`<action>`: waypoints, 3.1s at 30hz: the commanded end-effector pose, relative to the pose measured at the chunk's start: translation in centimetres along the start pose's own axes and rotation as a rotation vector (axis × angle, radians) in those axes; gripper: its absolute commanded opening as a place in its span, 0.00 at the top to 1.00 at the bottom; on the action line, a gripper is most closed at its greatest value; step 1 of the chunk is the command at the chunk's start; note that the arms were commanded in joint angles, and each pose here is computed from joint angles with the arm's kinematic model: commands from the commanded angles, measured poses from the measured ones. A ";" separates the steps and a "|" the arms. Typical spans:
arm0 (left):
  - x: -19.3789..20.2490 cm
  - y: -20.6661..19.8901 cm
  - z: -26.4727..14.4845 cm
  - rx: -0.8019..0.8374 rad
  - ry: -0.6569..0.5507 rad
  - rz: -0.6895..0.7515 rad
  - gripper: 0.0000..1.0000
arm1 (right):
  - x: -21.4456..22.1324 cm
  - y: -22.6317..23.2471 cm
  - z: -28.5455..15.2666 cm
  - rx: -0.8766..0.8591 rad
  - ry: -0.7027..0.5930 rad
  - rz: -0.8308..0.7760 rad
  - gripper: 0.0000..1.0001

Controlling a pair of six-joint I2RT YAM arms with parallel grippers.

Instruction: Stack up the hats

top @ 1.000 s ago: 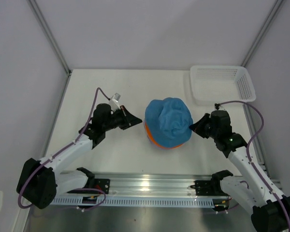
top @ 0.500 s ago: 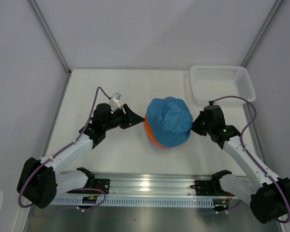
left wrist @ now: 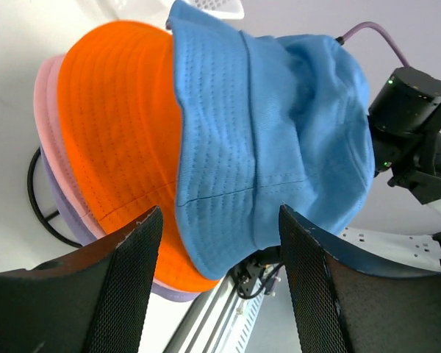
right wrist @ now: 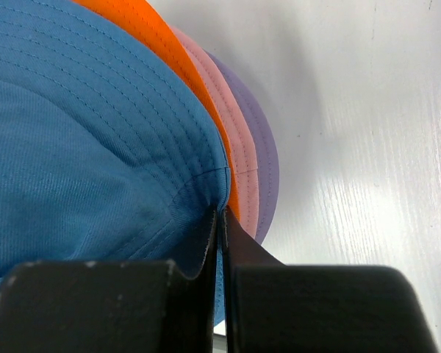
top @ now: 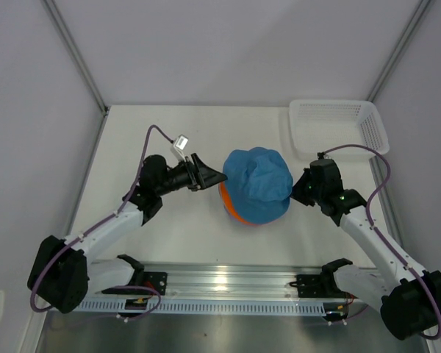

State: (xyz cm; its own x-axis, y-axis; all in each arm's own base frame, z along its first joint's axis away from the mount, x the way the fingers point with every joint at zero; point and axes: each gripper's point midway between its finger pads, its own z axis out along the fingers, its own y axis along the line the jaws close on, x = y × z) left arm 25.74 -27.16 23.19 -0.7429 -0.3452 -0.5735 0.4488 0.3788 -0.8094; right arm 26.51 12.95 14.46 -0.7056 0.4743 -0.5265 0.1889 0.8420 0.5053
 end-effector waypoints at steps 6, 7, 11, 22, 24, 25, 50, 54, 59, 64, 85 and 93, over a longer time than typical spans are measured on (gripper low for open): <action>-1.6 -3.0 1.5 0.139 -0.001 0.033 0.40 | -1.6 1.4 -0.9 -0.028 -0.045 -0.015 1.00; -1.7 -2.9 1.9 0.145 0.003 0.023 0.41 | -1.6 1.4 -0.9 -0.029 -0.046 -0.014 1.00; -1.2 -2.9 2.9 0.156 0.038 0.004 0.44 | -1.5 2.0 -1.0 -0.052 -0.031 -0.021 1.00; -0.8 -2.6 3.5 0.167 0.053 -0.001 0.67 | -1.4 2.2 -0.8 -0.056 -0.020 -0.023 1.00; -0.8 -2.8 3.4 0.179 0.049 0.009 0.68 | -1.4 2.1 -0.7 -0.055 -0.018 -0.019 1.00; -0.9 -3.1 3.3 0.203 0.042 0.035 0.68 | -1.4 2.1 -0.7 -0.055 -0.017 -0.020 1.00; 3.4 8.4 1.3 -0.402 0.107 -0.235 0.99 | -0.2 0.1 0.7 0.037 0.023 -0.008 1.00; 5.0 9.8 1.4 -0.448 0.157 -0.304 0.99 | -0.2 0.0 0.7 0.043 0.028 -0.015 1.00; 6.6 11.4 0.9 -0.508 0.187 -0.347 0.99 | 0.1 -0.3 1.1 0.051 0.039 -0.021 1.00; 7.9 12.6 1.2 -0.526 0.232 -0.380 0.99 | 1.4 -0.6 2.1 0.049 0.089 -0.023 1.00; 2.2 4.2 -2.7 -0.378 0.151 -0.015 0.02 | -6.0 5.9 -5.7 -0.103 -0.078 -0.232 0.00; -4.0 -2.4 -7.9 -0.385 -0.033 0.264 0.00 | -12.6 7.8 -11.1 -0.107 -0.305 -0.291 0.00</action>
State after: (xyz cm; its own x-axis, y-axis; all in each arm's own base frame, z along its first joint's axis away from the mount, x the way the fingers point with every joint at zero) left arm 23.97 -22.06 25.10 -0.7144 -0.2562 -0.6512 0.3390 0.6874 -0.6424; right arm 28.78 12.64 30.46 -0.5512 0.3205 -0.7704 -0.0893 0.8953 0.4364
